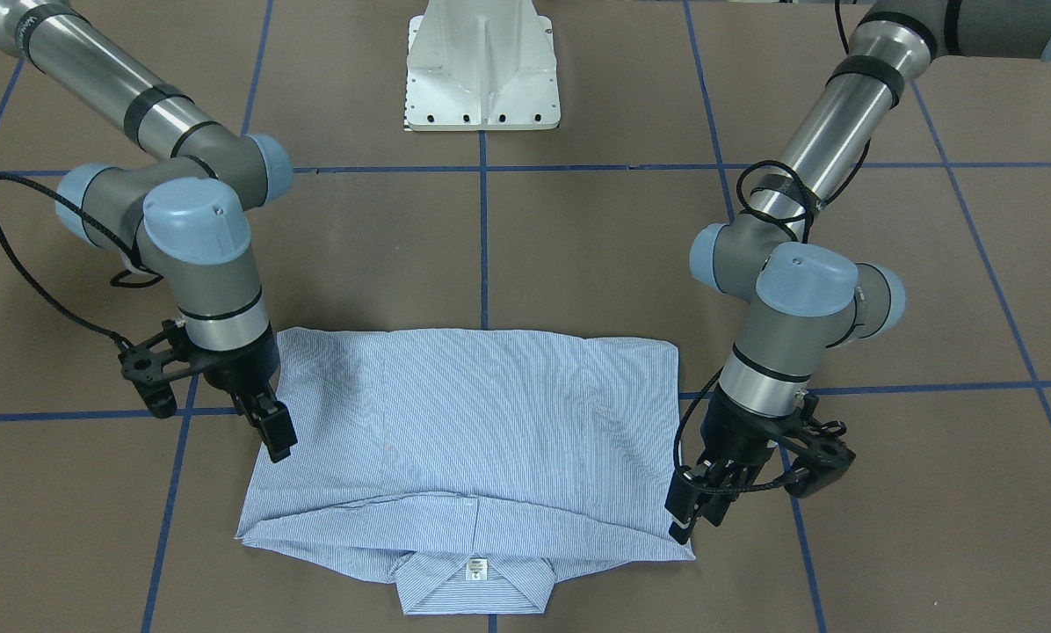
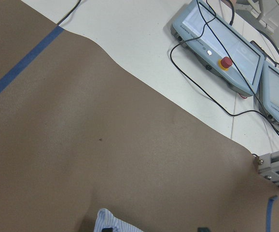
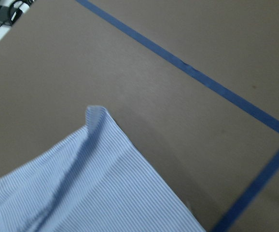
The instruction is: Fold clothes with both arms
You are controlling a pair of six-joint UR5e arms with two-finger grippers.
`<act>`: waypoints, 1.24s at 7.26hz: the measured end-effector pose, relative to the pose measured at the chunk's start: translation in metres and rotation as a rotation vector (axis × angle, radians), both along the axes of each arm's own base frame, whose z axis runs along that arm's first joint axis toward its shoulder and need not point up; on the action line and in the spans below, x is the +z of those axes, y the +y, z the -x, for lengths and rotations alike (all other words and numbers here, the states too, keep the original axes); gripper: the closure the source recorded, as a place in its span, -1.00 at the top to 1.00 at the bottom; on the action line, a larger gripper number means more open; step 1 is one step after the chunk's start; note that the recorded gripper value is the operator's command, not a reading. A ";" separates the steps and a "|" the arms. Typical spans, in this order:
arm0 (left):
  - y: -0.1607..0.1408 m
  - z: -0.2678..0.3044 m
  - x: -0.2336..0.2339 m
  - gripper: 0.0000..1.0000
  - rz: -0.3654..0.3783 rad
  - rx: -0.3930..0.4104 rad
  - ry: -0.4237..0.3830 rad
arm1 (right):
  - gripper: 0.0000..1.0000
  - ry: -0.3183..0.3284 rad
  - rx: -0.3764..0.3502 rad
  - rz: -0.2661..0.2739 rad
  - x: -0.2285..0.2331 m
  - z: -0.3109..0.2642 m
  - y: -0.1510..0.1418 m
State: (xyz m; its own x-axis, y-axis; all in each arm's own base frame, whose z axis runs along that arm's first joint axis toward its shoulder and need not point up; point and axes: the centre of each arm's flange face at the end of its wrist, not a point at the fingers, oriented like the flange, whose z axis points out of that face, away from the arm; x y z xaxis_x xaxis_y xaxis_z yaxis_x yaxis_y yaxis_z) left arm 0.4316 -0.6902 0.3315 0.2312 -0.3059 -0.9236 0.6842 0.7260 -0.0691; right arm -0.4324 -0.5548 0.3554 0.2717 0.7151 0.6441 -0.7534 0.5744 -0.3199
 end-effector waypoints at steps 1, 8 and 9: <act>0.002 0.002 -0.001 0.33 -0.003 0.001 0.002 | 1.00 -0.007 -0.033 -0.014 0.008 0.000 0.042; 0.005 0.003 0.005 0.33 0.003 0.002 -0.004 | -1.00 -0.001 -0.055 -0.006 0.023 0.030 0.100; 0.005 0.003 0.005 0.33 0.002 0.003 -0.005 | -1.00 -0.008 -0.056 0.000 0.022 0.033 0.103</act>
